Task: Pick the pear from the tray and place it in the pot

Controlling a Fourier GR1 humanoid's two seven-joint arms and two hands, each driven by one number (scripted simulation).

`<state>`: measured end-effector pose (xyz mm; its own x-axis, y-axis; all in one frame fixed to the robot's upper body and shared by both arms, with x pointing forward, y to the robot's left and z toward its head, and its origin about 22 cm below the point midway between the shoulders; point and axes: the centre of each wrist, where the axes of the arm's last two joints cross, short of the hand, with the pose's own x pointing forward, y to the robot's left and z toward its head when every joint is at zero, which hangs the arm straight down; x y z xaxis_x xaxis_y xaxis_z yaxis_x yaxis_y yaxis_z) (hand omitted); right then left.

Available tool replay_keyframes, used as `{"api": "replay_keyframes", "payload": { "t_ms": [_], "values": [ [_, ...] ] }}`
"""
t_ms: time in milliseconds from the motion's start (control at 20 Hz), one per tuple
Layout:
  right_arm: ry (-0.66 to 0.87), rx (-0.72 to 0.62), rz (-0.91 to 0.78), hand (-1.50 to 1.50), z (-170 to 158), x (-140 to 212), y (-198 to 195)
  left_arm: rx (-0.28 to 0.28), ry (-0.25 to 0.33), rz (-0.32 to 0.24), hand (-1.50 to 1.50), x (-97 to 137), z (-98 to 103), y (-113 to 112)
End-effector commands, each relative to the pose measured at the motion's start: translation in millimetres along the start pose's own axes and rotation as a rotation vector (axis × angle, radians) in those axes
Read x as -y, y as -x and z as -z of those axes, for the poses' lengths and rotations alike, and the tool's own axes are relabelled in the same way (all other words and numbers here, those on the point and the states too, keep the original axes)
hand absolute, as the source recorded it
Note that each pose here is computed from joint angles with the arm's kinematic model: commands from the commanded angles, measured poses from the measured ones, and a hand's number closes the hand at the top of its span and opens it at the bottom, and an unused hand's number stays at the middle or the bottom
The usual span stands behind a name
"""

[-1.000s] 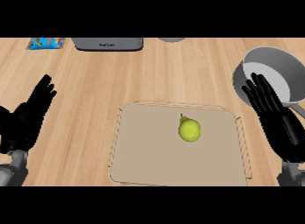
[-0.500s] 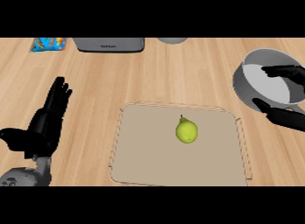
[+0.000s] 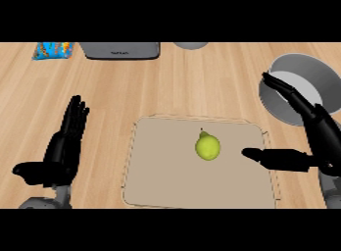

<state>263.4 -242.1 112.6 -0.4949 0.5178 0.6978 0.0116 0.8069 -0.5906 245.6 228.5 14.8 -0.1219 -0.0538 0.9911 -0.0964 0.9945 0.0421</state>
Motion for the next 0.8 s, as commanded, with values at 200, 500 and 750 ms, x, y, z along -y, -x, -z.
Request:
{"api": "replay_keyframes", "payload": {
  "t_ms": [200,500,750],
  "values": [
    [-0.353,-0.231,-0.315,-1.5,0.7,-7.0,-25.9,-0.013,0.014,0.005,0.0,-3.0,-12.3,11.9],
    [-0.612,-0.412,-0.481,-1.5,21.4,-26.7,-44.1,0.017,-0.001,-0.002,0.0,9.6,0.4,7.6],
    [-0.667,-0.49,-0.463,-1.5,52.2,-74.9,-44.9,0.006,0.028,-0.023,0.0,3.6,-1.3,11.4]
  ]
}}
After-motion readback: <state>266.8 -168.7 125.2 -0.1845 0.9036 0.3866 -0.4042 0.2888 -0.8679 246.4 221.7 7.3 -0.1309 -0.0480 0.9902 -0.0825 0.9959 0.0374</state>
